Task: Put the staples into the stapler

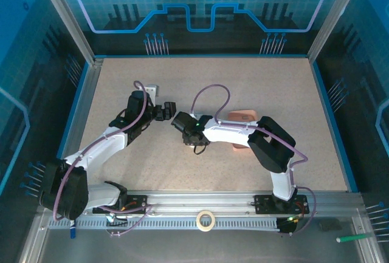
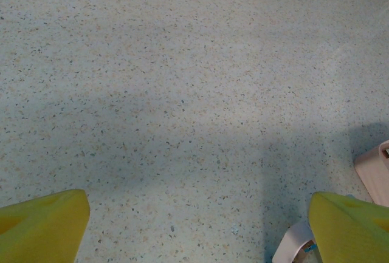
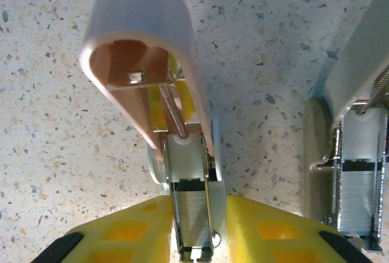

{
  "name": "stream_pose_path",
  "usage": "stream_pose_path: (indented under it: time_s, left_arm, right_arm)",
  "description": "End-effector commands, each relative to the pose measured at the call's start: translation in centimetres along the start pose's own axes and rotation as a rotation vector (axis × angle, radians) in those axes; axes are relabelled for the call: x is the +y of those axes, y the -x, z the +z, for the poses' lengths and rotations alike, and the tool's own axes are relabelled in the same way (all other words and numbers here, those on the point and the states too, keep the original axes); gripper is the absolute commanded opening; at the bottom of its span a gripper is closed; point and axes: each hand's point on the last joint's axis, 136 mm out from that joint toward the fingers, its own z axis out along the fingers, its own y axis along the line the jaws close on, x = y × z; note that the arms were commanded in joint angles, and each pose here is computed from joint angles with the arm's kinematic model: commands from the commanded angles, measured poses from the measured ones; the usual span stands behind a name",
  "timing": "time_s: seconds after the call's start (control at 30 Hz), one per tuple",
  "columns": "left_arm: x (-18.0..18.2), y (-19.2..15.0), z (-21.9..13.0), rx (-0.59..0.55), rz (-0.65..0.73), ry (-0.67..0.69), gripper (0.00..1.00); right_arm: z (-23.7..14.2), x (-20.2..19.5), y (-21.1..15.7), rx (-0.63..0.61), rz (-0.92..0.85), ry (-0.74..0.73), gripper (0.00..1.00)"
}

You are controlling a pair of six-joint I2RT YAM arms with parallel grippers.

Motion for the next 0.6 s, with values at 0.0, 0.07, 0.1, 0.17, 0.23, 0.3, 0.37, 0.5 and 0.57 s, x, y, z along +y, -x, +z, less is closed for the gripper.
stream_pose_path:
  time_s: [0.0, 0.07, 0.1, 0.17, 0.23, 0.3, 0.37, 0.5, 0.57]
  left_arm:
    - [-0.3, 1.0, 0.0, -0.012, -0.019, -0.011, 0.94]
    - [-0.4, 1.0, 0.0, -0.013, -0.018, -0.019, 0.94]
    - [-0.6, 1.0, 0.0, -0.012, -0.015, -0.030, 0.94]
    - [-1.0, 0.9, 0.1, -0.007, -0.009, -0.054, 0.94]
    - [-1.6, 0.7, 0.2, 0.001, -0.005, -0.090, 0.93]
    - [-2.4, 0.4, 0.5, 0.017, 0.000, -0.139, 0.93]
    - [-3.4, 0.0, 0.8, 0.037, 0.004, -0.200, 0.91]
    - [-5.8, -0.9, 1.6, 0.083, -0.001, -0.342, 0.82]
    - [-6.5, -1.1, 1.9, 0.092, -0.001, -0.383, 0.80]
  right_arm:
    - [-1.7, 0.6, 1.2, -0.043, -0.008, 0.012, 0.31]
    - [-2.7, 0.8, 1.7, -0.064, -0.019, 0.030, 0.32]
    - [-3.2, 0.9, 1.9, -0.076, -0.024, 0.042, 0.32]
    - [-4.4, 0.9, 2.2, -0.102, -0.032, 0.065, 0.33]
    - [-5.5, 0.9, 2.4, -0.131, -0.028, 0.098, 0.33]
    - [-6.5, 0.6, 2.5, -0.164, -0.015, 0.143, 0.33]
    - [-7.2, 0.2, 2.3, -0.185, -0.003, 0.186, 0.33]
    - [-8.2, -1.1, 1.7, -0.220, 0.003, 0.243, 0.33]
    - [-8.4, -1.8, 1.4, -0.230, -0.001, 0.253, 0.33]
